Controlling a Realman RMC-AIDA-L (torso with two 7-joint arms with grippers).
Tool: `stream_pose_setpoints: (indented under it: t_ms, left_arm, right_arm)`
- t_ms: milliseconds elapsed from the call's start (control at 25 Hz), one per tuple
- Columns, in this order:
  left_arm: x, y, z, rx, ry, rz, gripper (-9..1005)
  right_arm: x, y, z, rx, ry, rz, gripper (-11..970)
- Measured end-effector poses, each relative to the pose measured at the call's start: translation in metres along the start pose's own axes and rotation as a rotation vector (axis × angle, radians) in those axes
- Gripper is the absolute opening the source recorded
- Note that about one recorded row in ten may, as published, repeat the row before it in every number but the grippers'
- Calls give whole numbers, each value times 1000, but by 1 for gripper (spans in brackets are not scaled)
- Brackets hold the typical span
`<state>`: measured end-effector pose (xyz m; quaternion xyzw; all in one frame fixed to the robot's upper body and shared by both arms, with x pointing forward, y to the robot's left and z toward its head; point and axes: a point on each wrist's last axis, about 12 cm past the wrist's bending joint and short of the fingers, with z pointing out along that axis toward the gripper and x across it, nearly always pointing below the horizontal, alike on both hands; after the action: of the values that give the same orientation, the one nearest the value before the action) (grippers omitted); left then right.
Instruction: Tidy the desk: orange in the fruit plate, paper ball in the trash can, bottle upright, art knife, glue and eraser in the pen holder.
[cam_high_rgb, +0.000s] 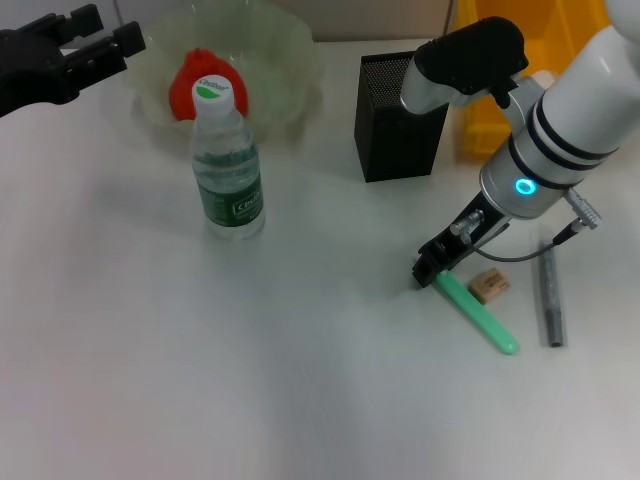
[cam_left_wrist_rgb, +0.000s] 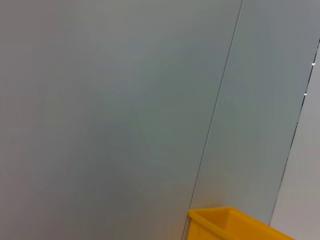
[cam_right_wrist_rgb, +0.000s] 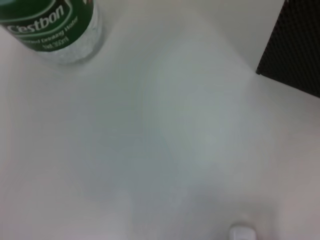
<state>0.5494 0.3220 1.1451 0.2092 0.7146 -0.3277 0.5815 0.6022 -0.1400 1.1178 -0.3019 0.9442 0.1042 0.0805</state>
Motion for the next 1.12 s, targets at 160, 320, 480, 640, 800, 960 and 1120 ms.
stream_pose_setpoints:
  t_ms: [160, 320, 480, 640, 800, 960, 1120]
  left_arm:
    - [0, 0, 0, 0, 0, 1, 698]
    - [0, 0, 0, 0, 0, -1, 698]
    - [0, 0, 0, 0, -2, -3, 698]
    - [0, 0, 0, 0, -3, -3, 698]
    - [0, 1, -1, -4, -7, -4, 698]
    - [-1, 1, -2, -9, -10, -7, 698]
    - [-2, 3, -4, -19, -18, -8, 698]
  right_arm:
    - [0, 0, 0, 0, 1, 1, 350]
    - [0, 0, 1, -1, 4, 2, 322]
    - [1, -1, 1, -2, 7, 6, 268]
    - [2, -2, 1, -9, 6, 13, 214]
    - [5, -5, -28, -153, -107, 20, 173]
    - [18, -29, -69, -324, -345, 69, 173]
    - [33, -55, -87, -443, -597, 105, 174]
